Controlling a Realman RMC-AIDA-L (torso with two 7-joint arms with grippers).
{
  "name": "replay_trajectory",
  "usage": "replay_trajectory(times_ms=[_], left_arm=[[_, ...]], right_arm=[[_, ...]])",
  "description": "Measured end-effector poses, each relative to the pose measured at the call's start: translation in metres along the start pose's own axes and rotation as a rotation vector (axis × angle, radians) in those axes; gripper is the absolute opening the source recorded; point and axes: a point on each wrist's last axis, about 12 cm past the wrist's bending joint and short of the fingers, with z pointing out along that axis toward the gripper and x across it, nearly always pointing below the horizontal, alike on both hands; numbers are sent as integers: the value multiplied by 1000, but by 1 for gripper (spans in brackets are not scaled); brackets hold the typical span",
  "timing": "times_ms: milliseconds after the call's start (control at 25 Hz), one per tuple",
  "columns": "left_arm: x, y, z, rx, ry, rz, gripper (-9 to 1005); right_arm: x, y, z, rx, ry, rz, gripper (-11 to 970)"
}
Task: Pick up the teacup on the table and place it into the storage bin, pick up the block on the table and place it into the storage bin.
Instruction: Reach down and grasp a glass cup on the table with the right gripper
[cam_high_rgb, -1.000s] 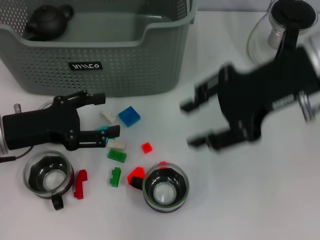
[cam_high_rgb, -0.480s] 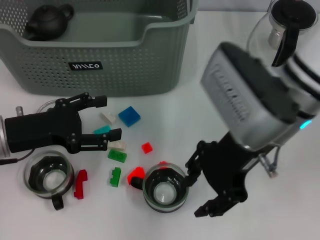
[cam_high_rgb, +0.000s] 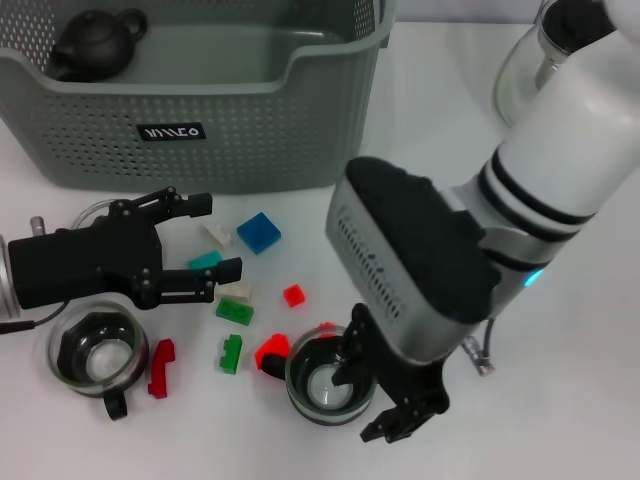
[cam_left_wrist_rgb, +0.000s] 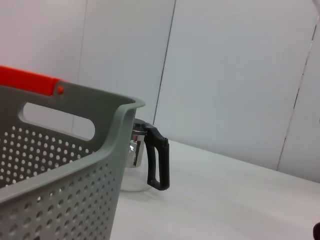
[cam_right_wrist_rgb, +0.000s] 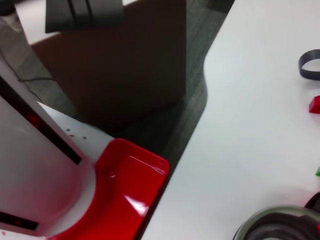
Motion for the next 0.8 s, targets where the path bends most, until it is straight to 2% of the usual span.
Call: replay_trajectory(times_ms=[800], left_arm=[[2, 0, 1, -5, 3, -7, 870]], right_arm=[[-7, -1, 32, 75, 67, -86, 580]])
